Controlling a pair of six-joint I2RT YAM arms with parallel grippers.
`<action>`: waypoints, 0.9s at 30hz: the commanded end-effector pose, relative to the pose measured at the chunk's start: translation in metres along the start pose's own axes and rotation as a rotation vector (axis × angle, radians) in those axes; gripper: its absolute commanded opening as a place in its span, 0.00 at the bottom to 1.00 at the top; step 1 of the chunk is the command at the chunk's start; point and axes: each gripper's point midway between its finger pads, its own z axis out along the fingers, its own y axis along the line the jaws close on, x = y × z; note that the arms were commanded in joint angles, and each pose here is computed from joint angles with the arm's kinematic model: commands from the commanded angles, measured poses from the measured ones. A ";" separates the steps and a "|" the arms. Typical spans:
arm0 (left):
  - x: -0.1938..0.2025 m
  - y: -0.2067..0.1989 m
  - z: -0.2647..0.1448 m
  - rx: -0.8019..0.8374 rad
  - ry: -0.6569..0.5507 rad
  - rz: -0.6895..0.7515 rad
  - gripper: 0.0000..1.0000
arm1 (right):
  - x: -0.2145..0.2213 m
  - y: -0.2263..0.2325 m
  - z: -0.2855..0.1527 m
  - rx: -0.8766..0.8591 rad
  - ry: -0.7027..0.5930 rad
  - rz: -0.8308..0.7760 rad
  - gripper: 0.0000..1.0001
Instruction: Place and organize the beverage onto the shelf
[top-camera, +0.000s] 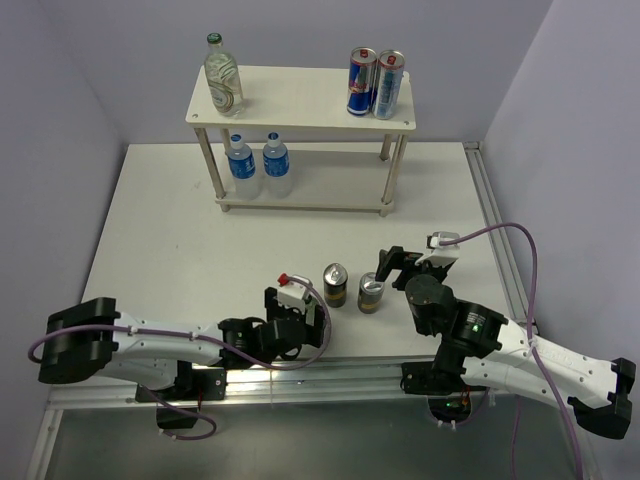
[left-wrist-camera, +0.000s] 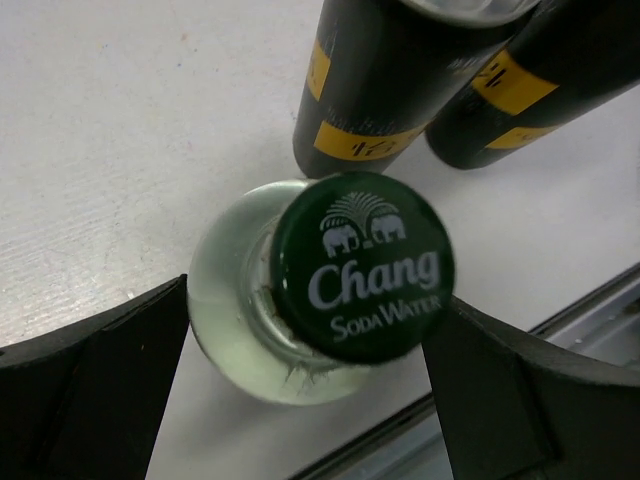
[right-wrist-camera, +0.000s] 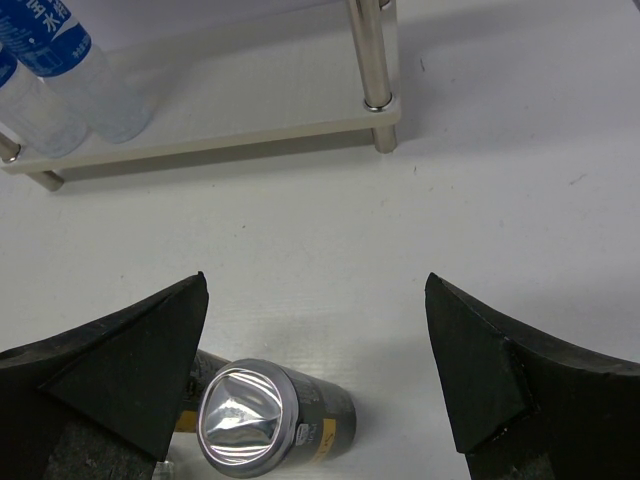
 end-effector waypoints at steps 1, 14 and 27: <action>-0.014 -0.011 0.008 0.001 -0.063 -0.024 0.99 | -0.003 -0.001 0.000 0.017 -0.011 0.016 0.96; -0.013 0.003 0.028 -0.103 -0.100 0.008 0.24 | -0.003 0.002 0.001 0.006 -0.007 0.009 0.96; -0.190 -0.019 -0.007 -0.153 -0.223 0.069 0.00 | -0.005 0.002 -0.001 -0.008 -0.015 0.025 0.96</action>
